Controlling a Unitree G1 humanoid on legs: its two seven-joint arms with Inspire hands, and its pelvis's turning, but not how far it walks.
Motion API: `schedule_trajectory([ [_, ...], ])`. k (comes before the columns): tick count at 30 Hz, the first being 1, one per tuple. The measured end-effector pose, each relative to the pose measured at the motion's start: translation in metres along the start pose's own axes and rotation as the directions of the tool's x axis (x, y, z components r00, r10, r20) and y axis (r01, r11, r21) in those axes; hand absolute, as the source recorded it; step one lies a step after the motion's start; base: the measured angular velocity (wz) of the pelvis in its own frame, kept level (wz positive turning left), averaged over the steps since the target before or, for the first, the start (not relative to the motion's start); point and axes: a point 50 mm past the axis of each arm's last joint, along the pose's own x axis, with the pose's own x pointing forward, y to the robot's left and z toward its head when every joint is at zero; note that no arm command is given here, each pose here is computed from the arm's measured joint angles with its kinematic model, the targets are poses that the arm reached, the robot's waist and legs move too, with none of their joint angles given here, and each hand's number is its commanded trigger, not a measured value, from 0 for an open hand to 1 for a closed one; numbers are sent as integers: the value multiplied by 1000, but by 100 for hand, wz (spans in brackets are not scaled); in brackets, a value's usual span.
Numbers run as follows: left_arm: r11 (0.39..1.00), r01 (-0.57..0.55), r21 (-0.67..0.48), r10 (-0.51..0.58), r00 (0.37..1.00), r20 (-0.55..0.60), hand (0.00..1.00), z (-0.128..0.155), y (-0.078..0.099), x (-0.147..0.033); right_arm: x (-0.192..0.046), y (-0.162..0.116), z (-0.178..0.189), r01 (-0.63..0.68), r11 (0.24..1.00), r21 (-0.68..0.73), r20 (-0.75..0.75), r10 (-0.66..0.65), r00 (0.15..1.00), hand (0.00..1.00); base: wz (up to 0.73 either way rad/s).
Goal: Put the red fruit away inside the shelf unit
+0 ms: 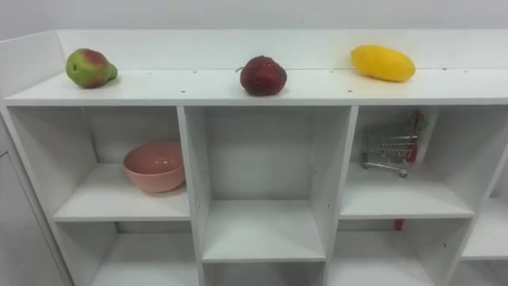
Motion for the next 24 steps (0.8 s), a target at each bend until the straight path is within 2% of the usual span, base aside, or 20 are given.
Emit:
schedule_trajectory([
  [4,1000,-7,-17,7,1000,25,0,2,2,0,0,-6,20,48,994,94,77,-55,996,0,0],
  [7,999,-19,-33,21,999,38,0,2,5,0,-2,-13,60,89,957,276,184,-144,972,0,0],
  [10,998,-34,-47,37,998,50,0,3,9,0,-9,-15,93,89,938,336,293,-194,936,0,0],
  [12,997,-60,-55,63,997,50,0,3,12,1,-26,-15,130,61,928,367,441,-231,867,0,0],
  [16,993,-103,-58,106,993,48,0,0,20,1,-59,-15,176,16,920,392,629,-281,725,0,-1],
  [19,994,-99,-51,100,994,32,0,-6,17,0,-97,-14,209,62,933,354,775,-330,539,0,0],
  [22,993,-107,-49,109,994,26,0,-9,16,-1,-118,-13,222,64,929,365,825,-355,440,0,0],
  [24,994,-104,-31,105,994,30,0,-9,14,-1,-139,-8,233,99,932,350,872,-362,329,0,-8],
])
